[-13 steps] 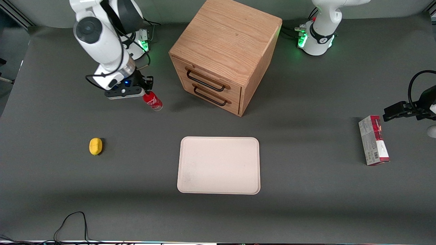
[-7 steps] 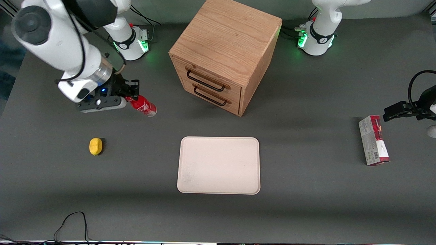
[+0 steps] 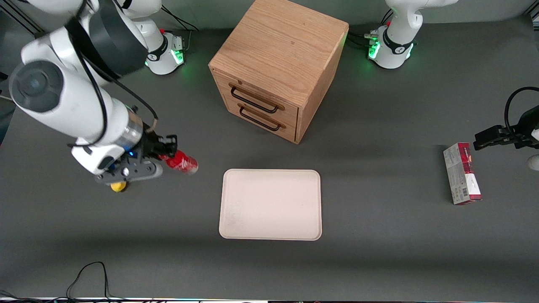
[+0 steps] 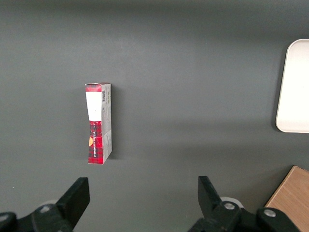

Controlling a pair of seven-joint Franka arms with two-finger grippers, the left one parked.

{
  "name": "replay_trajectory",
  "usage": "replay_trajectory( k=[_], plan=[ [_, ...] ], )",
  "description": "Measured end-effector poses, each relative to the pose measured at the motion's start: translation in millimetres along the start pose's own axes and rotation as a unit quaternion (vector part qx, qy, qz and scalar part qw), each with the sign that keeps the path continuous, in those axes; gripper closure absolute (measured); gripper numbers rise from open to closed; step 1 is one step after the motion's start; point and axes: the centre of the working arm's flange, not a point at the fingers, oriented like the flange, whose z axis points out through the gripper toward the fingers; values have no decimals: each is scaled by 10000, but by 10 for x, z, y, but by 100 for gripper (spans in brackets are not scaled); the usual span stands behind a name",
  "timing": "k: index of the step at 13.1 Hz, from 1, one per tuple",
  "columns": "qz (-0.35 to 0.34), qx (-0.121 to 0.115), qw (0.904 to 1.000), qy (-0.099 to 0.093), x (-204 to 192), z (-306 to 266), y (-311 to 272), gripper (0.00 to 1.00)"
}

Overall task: Place coke bottle on tray
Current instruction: 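Lift the bottle and carry it with the right gripper to the tray, then lower the bottle onto the tray's edge and stand it upright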

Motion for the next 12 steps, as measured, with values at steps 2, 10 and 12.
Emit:
replay_trajectory(
  k=[2, 10, 12],
  plan=[
    [-67, -51, 9996, 276, 266, 274, -104, 69],
    [-450, -95, 9949, 902, 833, 1517, -553, 69],
    [-492, -63, 9946, 909, 867, 1700, -614, 69]
  ],
)
